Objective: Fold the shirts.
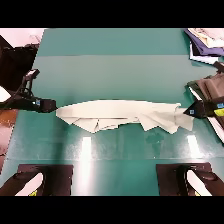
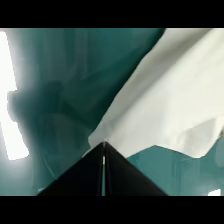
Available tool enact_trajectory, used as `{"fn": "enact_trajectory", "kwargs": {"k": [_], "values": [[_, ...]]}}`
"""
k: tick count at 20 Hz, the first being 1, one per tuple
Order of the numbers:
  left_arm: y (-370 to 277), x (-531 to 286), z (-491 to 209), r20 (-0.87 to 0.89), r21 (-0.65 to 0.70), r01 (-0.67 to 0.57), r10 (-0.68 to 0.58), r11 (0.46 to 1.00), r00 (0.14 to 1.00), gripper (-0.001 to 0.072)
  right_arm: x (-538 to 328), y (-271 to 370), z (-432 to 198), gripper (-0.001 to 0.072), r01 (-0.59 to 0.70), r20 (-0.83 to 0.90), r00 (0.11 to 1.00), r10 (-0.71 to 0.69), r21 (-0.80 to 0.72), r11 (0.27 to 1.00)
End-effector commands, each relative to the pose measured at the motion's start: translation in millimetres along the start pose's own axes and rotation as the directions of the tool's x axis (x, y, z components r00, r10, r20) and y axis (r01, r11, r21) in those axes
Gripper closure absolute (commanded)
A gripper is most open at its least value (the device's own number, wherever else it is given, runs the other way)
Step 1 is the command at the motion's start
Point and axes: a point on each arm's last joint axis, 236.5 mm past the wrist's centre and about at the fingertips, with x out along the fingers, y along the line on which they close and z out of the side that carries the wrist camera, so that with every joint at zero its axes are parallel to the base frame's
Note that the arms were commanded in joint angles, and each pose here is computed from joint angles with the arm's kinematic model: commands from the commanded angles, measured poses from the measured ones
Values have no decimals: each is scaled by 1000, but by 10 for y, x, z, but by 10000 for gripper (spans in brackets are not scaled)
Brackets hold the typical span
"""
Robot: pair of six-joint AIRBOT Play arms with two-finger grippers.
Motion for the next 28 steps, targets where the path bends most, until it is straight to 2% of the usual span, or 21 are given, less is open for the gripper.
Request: {"fn": "enact_trajectory", "kwargs": {"k": [1,4,5,6,10,14,18,22,24,26,28], "values": [[-28,-139,146,44,-4,36,-35,999,998,684,127,-126,-220,299,38,-8,999,-38,29,999],[-29,-126,107,23,-6,38,-38,999,999,668,216,-193,-267,299,18,89,996,-27,102,995],[-32,-121,70,7,-7,40,-40,999,999,367,226,-195,-277,300,-1,114,993,-14,130,991],[-29,-122,50,-1,-5,38,-38,999,999,187,229,-192,-290,300,-19,131,991,-1,153,988],[-13,-100,-85,-53,-3,35,-35,999,998,188,209,-224,-280,302,-36,169,986,3,192,981],[63,298,-598,-158,-57,55,-64,997,985,188,187,-162,-177,304,-70,214,977,28,189,980],[121,632,-886,-153,-151,60,-83,987,985,188,185,-163,-167,304,-70,218,976,28,189,980],[174,737,-776,-101,-183,56,-75,981,992,189,188,-156,-184,305,-72,211,977,31,189,979],[128,846,-817,-128,-226,84,-115,970,985,189,193,-144,-210,305,-74,200,979,36,188,979],[-25,905,-761,-109,-242,163,-194,957,975,189,198,-135,-236,305,-76,189,981,40,188,979],[-37,913,-715,-92,-239,174,-200,955,975,189,199,-134,-239,305,-76,187,981,40,188,979]]}}
